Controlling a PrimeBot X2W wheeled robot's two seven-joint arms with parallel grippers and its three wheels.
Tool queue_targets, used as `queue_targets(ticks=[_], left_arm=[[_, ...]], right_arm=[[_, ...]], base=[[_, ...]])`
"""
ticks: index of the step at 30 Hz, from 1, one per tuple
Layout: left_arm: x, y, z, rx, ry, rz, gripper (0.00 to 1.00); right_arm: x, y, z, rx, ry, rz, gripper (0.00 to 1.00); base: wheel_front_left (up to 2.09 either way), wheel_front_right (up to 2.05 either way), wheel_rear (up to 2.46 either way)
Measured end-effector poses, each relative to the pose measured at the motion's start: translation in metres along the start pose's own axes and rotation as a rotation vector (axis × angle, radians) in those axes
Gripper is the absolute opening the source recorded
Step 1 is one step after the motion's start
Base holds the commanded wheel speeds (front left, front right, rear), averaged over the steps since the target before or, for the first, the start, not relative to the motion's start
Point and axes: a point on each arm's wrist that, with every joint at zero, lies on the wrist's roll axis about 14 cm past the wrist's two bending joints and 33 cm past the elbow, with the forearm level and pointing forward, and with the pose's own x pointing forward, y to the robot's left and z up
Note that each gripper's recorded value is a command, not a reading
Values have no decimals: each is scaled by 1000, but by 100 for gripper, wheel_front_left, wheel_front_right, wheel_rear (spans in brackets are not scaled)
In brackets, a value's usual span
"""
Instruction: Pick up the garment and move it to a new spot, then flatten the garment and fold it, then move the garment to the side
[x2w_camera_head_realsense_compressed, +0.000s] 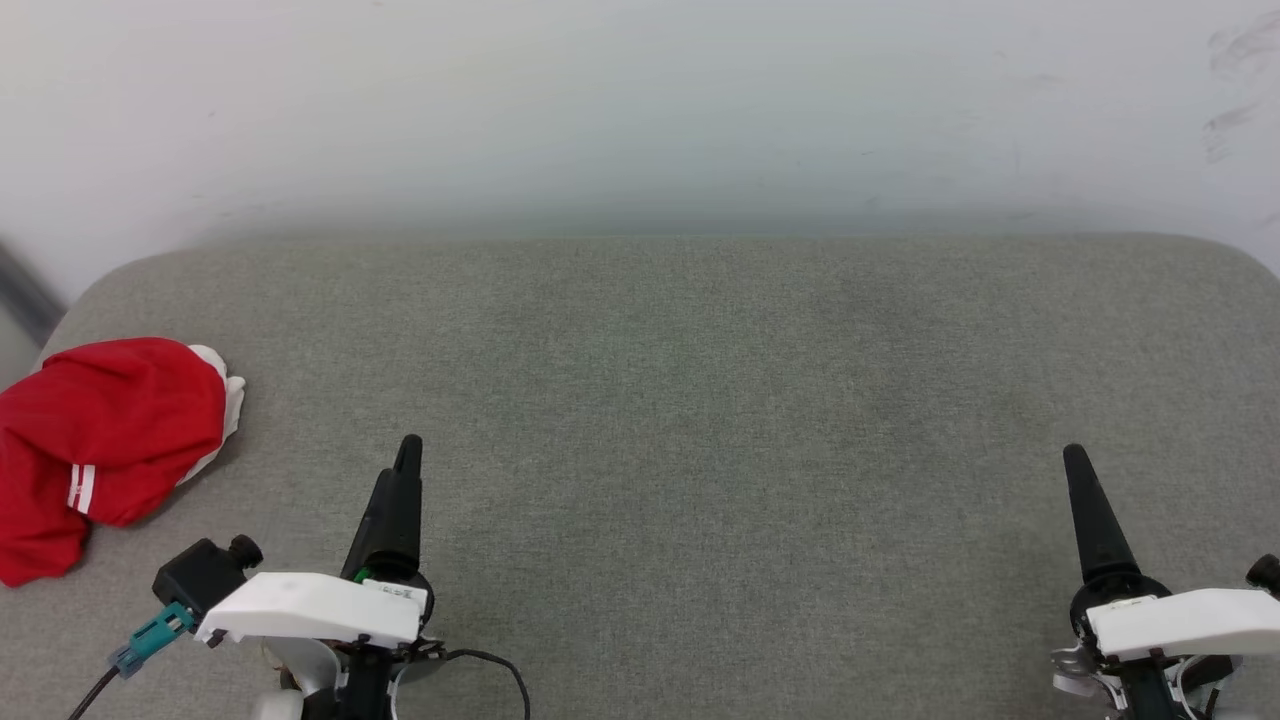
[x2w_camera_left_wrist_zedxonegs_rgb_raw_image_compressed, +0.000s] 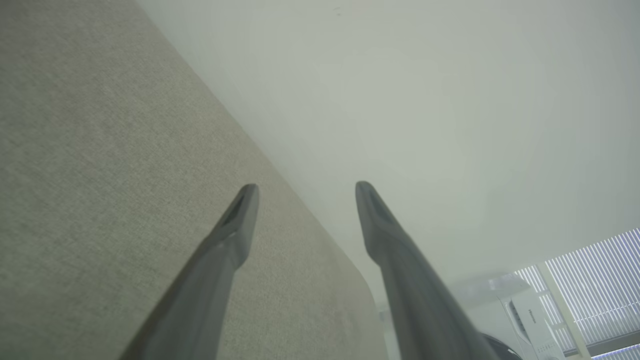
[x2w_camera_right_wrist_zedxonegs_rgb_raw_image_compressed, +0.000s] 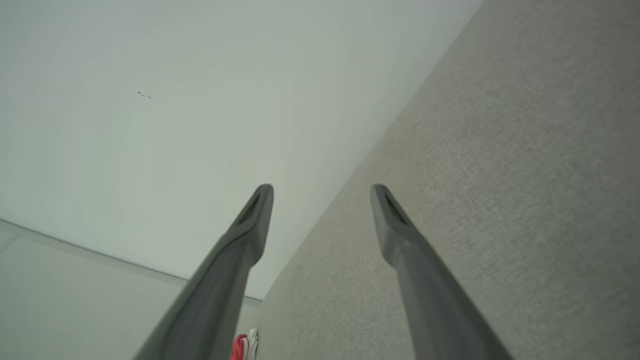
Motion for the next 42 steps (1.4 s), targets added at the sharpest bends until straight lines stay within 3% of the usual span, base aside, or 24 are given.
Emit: queue_targets(ticks=[16,33,42], left_arm=[[0,-7,-20,417,57,-19,100],[2,-8,-15,708,34,-25,100],[1,-8,-16,804,24,-32,100]], right_arm=[[-4,0,-1,-394,7,14,100],[-4,9,-4,-696,25,48,100],[-5,11,-5,-801,33,58,100]], base=[[0,0,0],[0,0,0],[0,0,0]])
